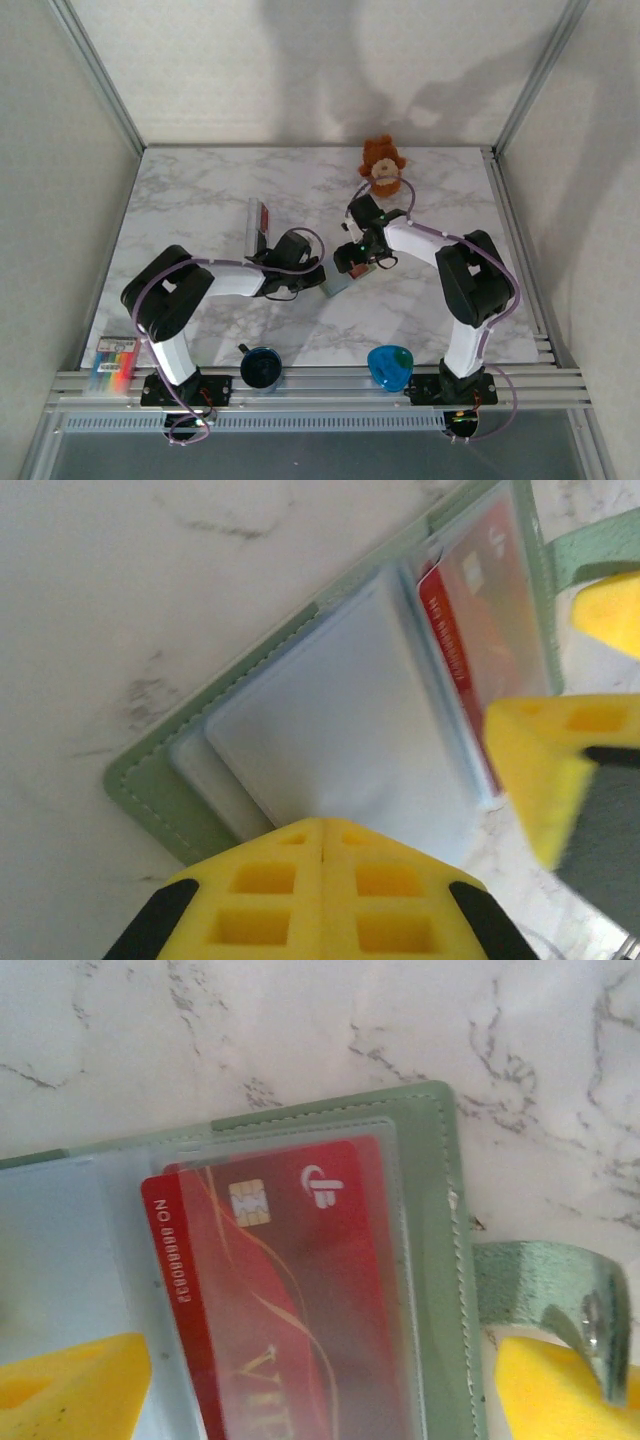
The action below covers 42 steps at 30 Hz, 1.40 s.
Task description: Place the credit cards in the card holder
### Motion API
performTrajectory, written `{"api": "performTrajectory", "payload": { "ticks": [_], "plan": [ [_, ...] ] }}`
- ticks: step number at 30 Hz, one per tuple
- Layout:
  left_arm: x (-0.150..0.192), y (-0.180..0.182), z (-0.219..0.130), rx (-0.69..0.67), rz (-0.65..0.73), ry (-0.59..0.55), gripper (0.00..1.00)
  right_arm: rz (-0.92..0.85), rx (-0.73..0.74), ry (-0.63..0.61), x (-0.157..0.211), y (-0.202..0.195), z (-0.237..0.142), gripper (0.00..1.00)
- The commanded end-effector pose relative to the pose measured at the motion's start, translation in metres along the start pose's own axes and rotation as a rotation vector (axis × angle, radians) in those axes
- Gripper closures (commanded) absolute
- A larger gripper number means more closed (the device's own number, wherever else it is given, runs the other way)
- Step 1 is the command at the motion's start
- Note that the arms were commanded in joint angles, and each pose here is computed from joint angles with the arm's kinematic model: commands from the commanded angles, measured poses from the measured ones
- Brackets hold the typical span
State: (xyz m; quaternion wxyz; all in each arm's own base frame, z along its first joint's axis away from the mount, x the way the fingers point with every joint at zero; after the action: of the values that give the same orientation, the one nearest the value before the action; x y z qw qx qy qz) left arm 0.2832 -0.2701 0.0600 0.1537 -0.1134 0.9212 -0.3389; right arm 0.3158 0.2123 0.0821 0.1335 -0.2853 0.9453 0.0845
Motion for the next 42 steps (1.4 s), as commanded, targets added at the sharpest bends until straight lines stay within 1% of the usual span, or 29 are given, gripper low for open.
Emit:
{"api": "performTrajectory", "payload": {
  "ticks": [1,4,7,9,11,14,15,22,25,32,38,42],
  "plan": [
    [0.005,0.02,0.005,-0.066,-0.004,0.005,0.96,-0.064,-0.007,-0.028,-0.008,0.003,-0.014,0.09],
    [0.008,0.027,0.004,-0.085,-0.002,0.003,0.96,-0.105,0.016,-0.086,-0.015,0.002,-0.031,0.07],
    [0.008,0.031,0.004,-0.097,0.001,0.007,0.96,-0.156,0.019,-0.081,-0.021,0.002,-0.033,0.07],
    [0.008,0.031,0.003,-0.098,0.004,0.009,0.96,-0.188,-0.011,-0.065,-0.022,0.006,-0.028,0.08],
    [0.008,0.032,0.001,-0.096,0.004,0.002,0.96,-0.21,0.02,-0.049,-0.025,0.003,-0.019,0.08],
    [0.008,0.035,0.001,-0.104,0.006,0.008,0.96,-0.233,0.028,-0.027,-0.025,0.001,-0.006,0.05],
    [0.009,0.035,0.001,-0.108,0.006,0.013,0.96,-0.241,0.014,-0.018,-0.024,0.003,-0.003,0.01],
    [0.009,0.037,-0.004,-0.102,0.007,0.01,0.96,-0.261,-0.024,0.08,-0.012,0.005,0.018,0.01],
    [0.01,0.039,-0.006,-0.105,0.008,0.009,0.96,-0.242,0.001,0.084,-0.011,0.001,0.019,0.03],
    [0.014,0.047,-0.005,-0.119,0.001,0.019,0.96,-0.189,0.025,0.123,-0.001,-0.014,0.018,0.14],
    [0.016,0.05,-0.005,-0.129,0.001,0.028,0.96,-0.17,0.04,0.153,0.003,-0.017,0.024,0.18],
    [0.015,0.048,-0.009,-0.121,0.007,0.022,0.96,-0.135,0.044,0.158,0.005,-0.017,0.022,0.23]
  ]
}}
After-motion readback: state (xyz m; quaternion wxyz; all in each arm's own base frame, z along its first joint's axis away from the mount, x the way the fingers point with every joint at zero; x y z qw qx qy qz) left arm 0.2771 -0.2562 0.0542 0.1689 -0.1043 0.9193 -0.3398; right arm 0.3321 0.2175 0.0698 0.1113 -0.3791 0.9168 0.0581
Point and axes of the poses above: each hand's point on the last joint's axis, 136 mm out from that joint toward the fingers, its own z axis out along the fingers, its own y axis along the line the jaws close on, x = y × z, the point moved 5 cm from there along -z, back along the fingers, and after that the axes turned 5 degrees about -z, right-handed, at the moved point
